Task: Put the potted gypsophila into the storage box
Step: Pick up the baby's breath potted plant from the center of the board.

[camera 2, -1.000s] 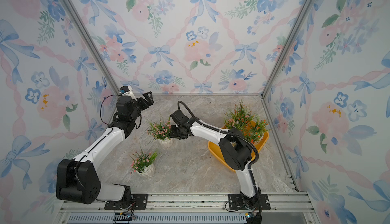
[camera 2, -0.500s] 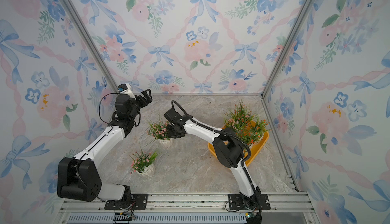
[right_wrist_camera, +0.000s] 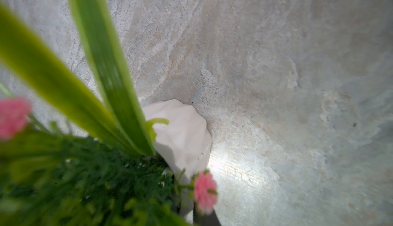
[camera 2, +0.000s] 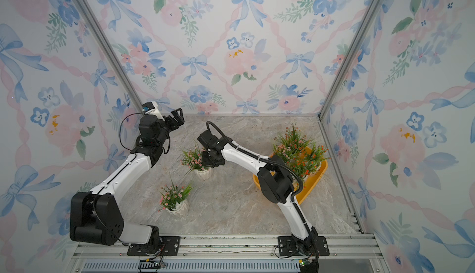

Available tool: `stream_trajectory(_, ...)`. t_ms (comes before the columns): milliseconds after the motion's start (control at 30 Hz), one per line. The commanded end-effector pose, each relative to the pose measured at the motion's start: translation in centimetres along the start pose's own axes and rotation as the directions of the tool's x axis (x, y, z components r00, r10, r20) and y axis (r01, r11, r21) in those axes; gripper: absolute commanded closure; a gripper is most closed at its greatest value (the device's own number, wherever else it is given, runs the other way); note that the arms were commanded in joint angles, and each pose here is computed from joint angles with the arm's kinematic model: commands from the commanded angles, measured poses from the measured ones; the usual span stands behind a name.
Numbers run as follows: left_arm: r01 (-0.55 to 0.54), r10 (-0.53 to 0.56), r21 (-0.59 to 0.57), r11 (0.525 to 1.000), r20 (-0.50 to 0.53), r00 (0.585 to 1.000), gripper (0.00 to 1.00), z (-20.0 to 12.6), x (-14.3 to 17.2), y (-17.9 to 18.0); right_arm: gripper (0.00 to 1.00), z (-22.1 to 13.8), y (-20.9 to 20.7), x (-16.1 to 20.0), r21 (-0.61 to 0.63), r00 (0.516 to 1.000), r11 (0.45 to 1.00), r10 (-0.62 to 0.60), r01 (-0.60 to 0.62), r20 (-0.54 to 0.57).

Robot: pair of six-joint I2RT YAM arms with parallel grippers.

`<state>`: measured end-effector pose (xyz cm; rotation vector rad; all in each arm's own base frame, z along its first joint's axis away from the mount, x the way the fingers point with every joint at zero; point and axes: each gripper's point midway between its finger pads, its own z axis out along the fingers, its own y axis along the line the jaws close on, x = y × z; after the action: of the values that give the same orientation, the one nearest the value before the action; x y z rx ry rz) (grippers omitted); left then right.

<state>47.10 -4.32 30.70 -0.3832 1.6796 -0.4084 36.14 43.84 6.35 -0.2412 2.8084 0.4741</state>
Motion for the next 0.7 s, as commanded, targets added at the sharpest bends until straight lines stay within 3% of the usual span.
stream_trajectory(0,-0.02,0.02,-0.005,1.0,0.03,0.999,0.02,0.2,-0.8,0.3,0.89,1.9,-2.8,2.3,0.127,0.997,0.992,-0.013,0.023,-0.075)
stream_trajectory(300,-0.019,0.019,-0.006,1.0,0.032,0.999,0.02,0.2,-0.8,0.3,1.0,0.2,-3.0,1.2,0.148,1.0,0.989,-0.02,0.023,-0.023)
stream_trajectory(667,0.008,-0.008,-0.001,1.0,0.013,1.0,0.02,0.6,0.0,0.5,1.0,-7.7,-5.0,-1.9,0.195,0.984,0.981,-0.025,-0.011,0.179)
